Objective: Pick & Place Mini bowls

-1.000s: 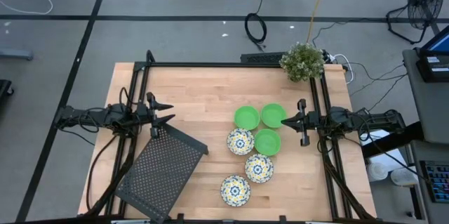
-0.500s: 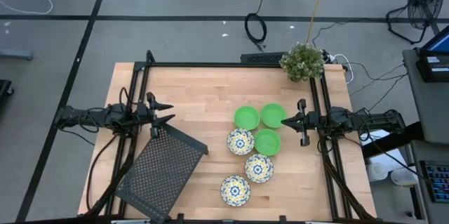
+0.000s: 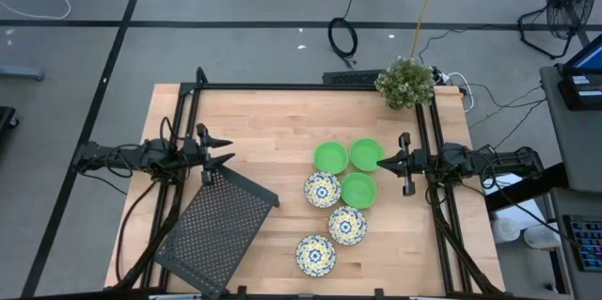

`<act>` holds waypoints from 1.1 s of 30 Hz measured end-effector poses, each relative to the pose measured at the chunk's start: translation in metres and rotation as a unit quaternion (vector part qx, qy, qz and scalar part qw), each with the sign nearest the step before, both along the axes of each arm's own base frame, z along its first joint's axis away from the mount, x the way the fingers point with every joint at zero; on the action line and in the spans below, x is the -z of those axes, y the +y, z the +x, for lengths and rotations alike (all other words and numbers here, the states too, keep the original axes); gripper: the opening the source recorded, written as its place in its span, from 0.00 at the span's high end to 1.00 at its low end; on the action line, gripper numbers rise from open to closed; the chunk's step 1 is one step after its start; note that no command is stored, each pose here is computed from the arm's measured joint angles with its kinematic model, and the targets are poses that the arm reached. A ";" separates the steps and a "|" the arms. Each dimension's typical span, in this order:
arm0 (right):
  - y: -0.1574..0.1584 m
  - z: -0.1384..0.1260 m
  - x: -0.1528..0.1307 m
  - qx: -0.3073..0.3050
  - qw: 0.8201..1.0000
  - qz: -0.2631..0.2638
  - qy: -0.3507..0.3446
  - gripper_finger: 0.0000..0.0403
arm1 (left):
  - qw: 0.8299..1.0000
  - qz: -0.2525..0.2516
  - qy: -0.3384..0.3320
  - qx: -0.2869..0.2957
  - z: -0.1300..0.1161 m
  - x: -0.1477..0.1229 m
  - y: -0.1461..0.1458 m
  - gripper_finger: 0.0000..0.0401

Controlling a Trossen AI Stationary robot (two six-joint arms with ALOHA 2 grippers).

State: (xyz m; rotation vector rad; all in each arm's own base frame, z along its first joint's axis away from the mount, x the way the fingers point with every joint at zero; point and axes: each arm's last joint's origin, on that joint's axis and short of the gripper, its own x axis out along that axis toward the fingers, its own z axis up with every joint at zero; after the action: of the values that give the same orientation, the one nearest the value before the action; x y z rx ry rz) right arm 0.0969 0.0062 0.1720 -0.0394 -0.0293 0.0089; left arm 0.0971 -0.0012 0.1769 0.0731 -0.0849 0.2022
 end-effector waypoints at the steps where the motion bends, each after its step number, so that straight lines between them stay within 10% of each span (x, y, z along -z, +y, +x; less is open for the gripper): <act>1: 0.000 0.000 0.000 0.000 1.000 0.000 0.000 1.00 | 1.000 0.000 0.000 0.000 0.000 0.000 0.000 0.56; 23: 0.000 0.000 -0.006 0.001 1.000 0.005 -0.030 1.00 | 1.000 0.000 0.000 0.000 0.000 0.000 0.000 0.56; 33: -0.001 -0.005 -0.028 -0.036 0.962 0.232 -0.142 1.00 | 1.000 0.000 0.000 0.000 0.000 0.000 0.000 0.56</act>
State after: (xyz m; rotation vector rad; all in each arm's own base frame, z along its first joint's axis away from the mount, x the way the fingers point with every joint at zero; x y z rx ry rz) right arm 0.0919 0.0056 0.2001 0.4320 -0.3193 0.0700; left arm 0.0970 -0.0012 0.1769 0.0730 -0.0852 0.2024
